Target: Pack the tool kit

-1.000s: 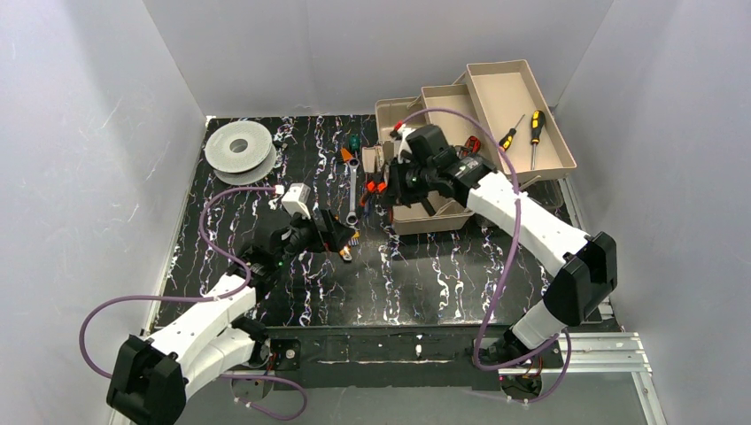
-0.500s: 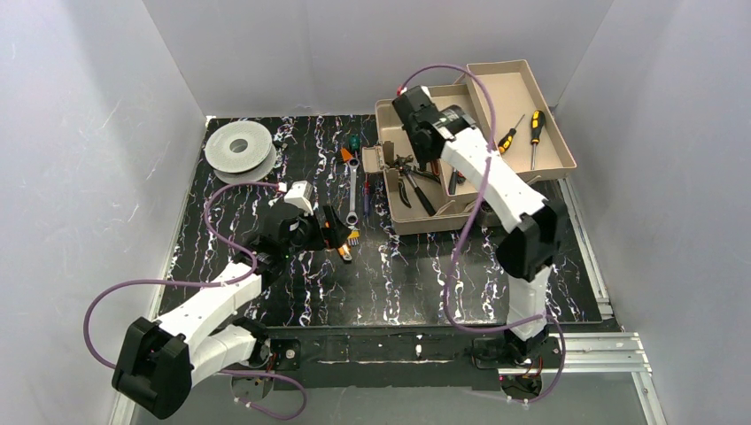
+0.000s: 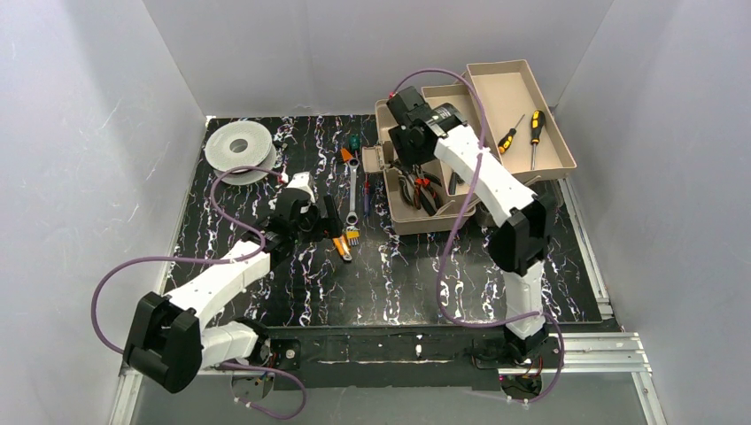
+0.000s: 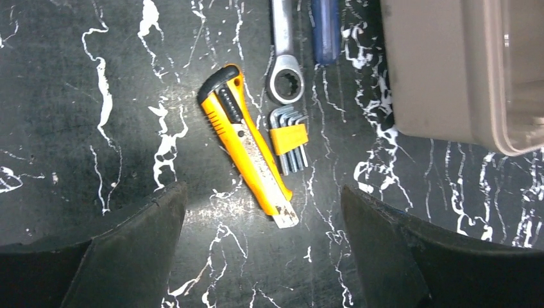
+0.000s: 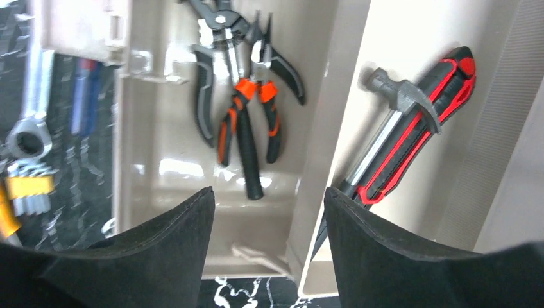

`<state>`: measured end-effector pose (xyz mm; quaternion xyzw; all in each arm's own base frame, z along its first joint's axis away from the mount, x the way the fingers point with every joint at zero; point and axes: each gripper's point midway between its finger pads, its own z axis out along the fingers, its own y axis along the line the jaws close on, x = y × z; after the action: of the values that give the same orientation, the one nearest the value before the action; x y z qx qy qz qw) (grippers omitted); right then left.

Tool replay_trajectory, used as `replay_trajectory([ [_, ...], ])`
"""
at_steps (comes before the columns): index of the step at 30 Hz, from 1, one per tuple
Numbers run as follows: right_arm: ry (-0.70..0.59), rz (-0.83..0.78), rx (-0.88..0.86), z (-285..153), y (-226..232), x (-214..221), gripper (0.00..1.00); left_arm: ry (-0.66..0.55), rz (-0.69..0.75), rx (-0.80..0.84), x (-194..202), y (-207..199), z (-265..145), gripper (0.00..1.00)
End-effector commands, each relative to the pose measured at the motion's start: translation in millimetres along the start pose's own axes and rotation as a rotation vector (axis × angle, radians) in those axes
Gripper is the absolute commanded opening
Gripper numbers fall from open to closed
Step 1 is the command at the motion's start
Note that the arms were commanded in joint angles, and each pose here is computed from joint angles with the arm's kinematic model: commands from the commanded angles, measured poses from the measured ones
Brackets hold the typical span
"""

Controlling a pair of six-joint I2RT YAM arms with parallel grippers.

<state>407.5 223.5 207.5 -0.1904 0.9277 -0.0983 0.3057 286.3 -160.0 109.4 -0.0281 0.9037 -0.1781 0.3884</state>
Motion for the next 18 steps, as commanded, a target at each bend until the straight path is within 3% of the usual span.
replay_trajectory([
  [1,-0.164,0.085,-0.227,-54.2,18.4,-23.3,0.69,0.040,0.002,-0.116,-0.5,15.9,-0.3,0.88],
  [11,-0.140,0.102,-0.568,-76.6,69.9,20.5,0.68,0.167,-0.031,-0.229,18.8,29.6,16.4,0.86],
  [18,-0.057,0.080,-0.628,-57.5,92.8,61.6,0.68,0.250,-0.045,-0.270,33.3,33.7,27.8,0.86],
])
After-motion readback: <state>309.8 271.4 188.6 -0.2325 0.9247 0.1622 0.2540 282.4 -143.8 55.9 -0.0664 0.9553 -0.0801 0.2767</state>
